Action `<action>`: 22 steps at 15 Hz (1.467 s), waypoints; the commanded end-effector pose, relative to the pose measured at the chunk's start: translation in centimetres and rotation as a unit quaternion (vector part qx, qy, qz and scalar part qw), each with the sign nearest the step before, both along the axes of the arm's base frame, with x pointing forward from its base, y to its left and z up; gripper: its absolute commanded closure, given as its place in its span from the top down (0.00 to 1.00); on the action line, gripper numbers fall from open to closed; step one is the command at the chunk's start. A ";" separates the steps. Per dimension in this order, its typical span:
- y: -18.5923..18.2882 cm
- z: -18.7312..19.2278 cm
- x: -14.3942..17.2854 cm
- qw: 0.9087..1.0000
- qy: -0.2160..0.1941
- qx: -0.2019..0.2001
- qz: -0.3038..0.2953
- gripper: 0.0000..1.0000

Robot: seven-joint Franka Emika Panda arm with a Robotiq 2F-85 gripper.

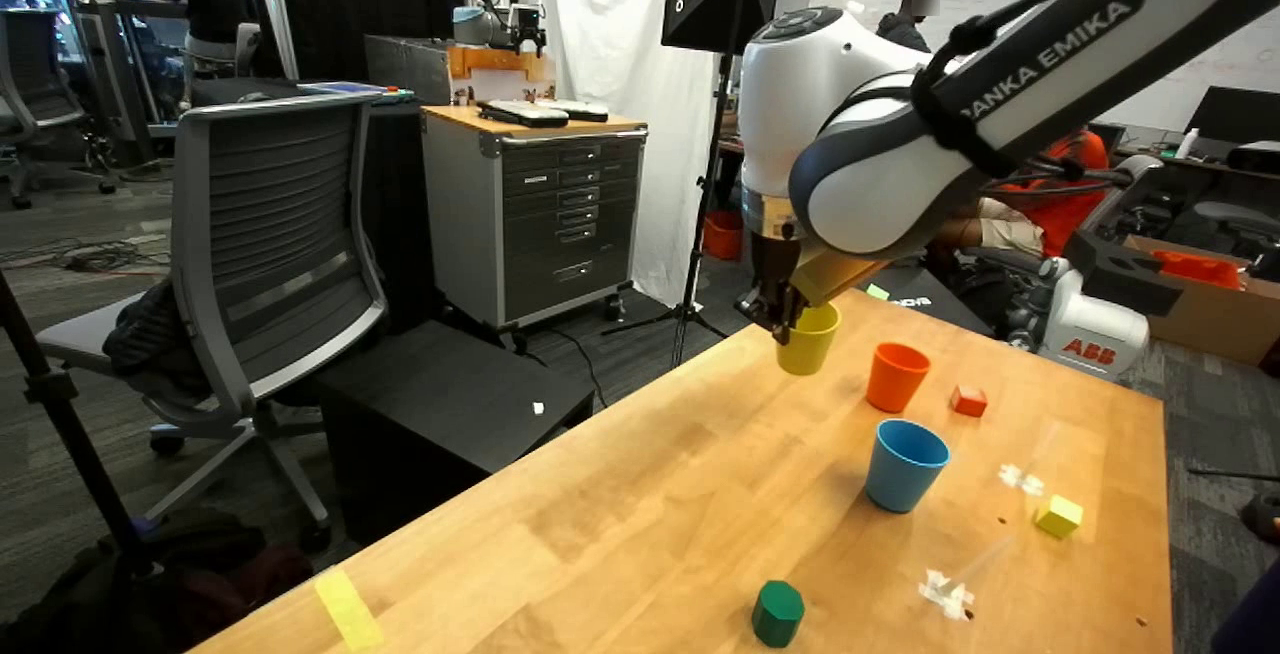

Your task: Stack the cups into the blue cup

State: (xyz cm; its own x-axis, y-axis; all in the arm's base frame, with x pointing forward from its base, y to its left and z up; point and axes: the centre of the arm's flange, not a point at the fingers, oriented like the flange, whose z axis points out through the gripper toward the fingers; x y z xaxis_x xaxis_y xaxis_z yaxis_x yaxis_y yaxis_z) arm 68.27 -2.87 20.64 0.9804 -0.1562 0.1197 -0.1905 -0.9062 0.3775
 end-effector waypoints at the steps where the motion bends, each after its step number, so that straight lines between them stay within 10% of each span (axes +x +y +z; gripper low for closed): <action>1: 0.2 3.6 -4.4 1.000 -0.004 0.019 0.003 0.10; 22: -2.4 4.7 -11.3 0.999 -0.010 -0.016 0.049 0.01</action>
State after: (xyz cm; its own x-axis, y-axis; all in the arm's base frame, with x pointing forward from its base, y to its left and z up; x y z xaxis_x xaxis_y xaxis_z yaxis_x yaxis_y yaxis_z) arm 58.62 -4.92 25.24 0.9898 -0.0828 0.1162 -0.1223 -0.9116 0.3924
